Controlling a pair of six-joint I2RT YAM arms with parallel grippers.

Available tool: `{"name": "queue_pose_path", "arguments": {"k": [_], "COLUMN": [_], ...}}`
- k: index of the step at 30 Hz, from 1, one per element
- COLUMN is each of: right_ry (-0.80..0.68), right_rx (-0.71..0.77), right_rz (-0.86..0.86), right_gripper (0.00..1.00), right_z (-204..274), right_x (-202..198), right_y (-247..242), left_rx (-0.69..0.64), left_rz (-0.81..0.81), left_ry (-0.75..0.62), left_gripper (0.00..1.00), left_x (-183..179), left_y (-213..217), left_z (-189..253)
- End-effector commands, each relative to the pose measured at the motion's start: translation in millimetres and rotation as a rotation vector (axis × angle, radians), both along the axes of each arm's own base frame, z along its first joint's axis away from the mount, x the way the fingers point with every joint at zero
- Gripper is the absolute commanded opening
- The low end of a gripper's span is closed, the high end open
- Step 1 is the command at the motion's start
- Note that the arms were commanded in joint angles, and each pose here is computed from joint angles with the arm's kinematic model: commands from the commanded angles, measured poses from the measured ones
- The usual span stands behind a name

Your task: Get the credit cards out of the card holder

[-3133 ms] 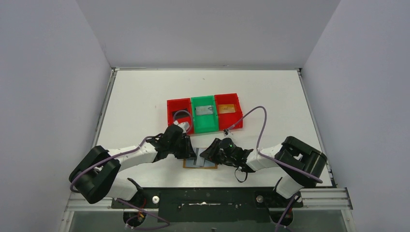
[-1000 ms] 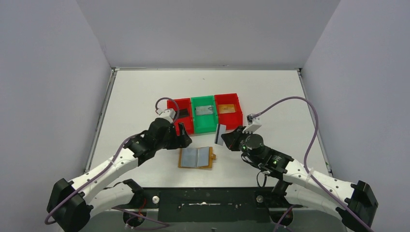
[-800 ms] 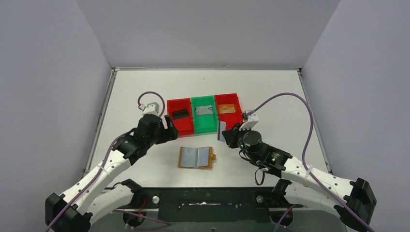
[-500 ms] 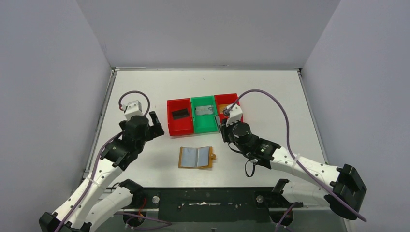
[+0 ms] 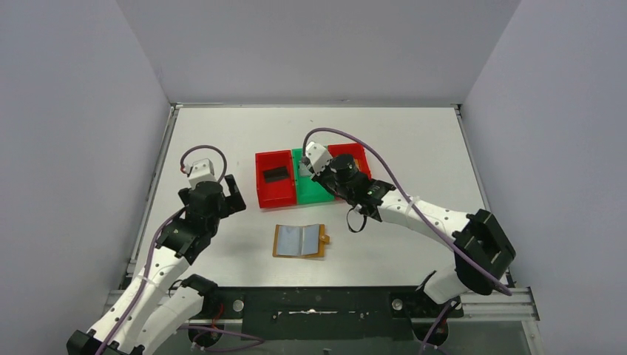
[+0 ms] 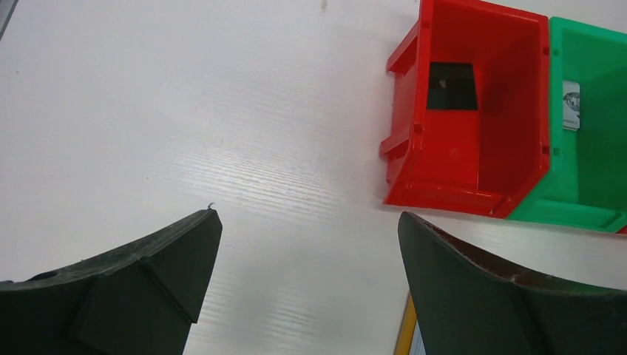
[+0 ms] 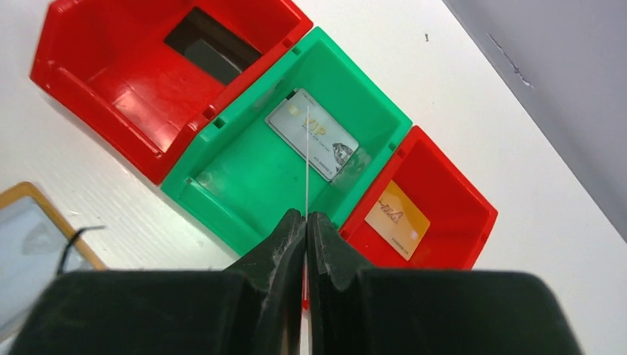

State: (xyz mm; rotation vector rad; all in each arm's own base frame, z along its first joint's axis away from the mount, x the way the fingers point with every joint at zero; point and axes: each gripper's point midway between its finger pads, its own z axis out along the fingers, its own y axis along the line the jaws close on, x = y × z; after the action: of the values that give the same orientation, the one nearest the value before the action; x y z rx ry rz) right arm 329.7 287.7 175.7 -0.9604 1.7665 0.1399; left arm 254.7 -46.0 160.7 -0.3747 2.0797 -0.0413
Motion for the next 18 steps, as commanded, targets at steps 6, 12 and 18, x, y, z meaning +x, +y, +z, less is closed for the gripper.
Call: {"name": "queue_pose_path", "arguments": {"k": [6,12,18], "right_ry": [-0.036,-0.056,-0.085], "right_rx": [-0.194,-0.321,-0.437], "right_rz": [0.224,0.284,0.322], "right_gripper": [0.00,0.00,0.00], "right_z": [-9,-21,-37], "right_x": [39,60,80], "right_y": [20,24,22], "left_rx": [-0.007,-0.006,0.001], "left_rz": [0.020,0.026,0.037], "left_ry": [-0.139,-0.158,-0.164], "left_gripper": [0.93,0.93,0.93], "left_x": [14,14,13], "left_y": [4,6,10], "left_z": [33,37,39]}}
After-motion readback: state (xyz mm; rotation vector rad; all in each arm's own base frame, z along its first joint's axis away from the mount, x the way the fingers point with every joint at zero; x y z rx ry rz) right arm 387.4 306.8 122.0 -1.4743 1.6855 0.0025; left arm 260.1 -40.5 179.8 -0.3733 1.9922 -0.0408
